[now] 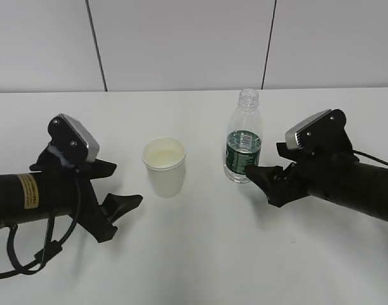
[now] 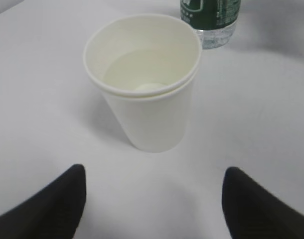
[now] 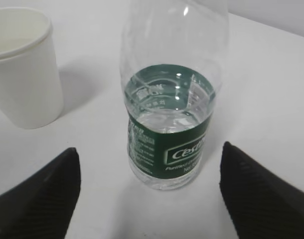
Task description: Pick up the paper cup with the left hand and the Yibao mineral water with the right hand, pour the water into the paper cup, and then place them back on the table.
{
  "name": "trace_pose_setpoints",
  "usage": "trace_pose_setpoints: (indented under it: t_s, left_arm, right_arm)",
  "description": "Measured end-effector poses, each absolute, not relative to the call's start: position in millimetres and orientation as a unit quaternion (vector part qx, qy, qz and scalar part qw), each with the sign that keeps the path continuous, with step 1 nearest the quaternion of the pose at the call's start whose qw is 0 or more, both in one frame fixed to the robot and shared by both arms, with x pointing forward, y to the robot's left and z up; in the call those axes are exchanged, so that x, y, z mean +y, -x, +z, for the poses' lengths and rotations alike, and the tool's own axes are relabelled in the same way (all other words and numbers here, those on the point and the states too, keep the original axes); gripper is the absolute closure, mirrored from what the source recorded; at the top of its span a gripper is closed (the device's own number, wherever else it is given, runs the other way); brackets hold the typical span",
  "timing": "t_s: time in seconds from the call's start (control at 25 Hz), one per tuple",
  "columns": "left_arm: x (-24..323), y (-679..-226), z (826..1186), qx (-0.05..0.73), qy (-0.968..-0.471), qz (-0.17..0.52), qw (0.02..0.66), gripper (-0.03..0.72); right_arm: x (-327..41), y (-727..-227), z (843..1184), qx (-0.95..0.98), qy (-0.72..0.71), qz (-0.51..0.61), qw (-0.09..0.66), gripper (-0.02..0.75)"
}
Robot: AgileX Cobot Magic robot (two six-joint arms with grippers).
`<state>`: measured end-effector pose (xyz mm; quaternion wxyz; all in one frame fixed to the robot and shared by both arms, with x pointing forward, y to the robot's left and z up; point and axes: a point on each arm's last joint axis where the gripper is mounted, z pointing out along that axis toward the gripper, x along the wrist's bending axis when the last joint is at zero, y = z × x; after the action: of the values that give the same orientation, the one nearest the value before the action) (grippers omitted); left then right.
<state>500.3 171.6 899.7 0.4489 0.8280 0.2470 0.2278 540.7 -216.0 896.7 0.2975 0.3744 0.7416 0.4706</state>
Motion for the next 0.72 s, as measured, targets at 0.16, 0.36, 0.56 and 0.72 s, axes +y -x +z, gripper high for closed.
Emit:
trace_pose_setpoints:
  t_s: [0.16, 0.36, 0.56, 0.72]
  left_arm:
    - [178.2, -497.1, 920.5, 0.278, -0.825, 0.236, 0.432, 0.143]
    - [191.4, -489.1, 939.1, 0.313, -0.843, 0.240, 0.366, 0.149]
    - [199.8, -493.8, 968.6, 0.371, -0.822, 0.262, 0.345, 0.149]
    - [204.5, -503.8, 990.7, 0.418, -0.791, 0.287, 0.342, 0.155]
  right_arm:
    - [-218.8, -534.4, 909.7, 0.744, -0.376, 0.461, 0.304, 0.106]
    - [-220.5, -531.4, 931.4, 0.731, -0.377, 0.471, 0.319, 0.116]
    - [-223.1, -527.0, 947.4, 0.726, -0.381, 0.468, 0.328, 0.124]
    - [-224.5, -523.9, 957.7, 0.721, -0.384, 0.470, 0.334, 0.126]
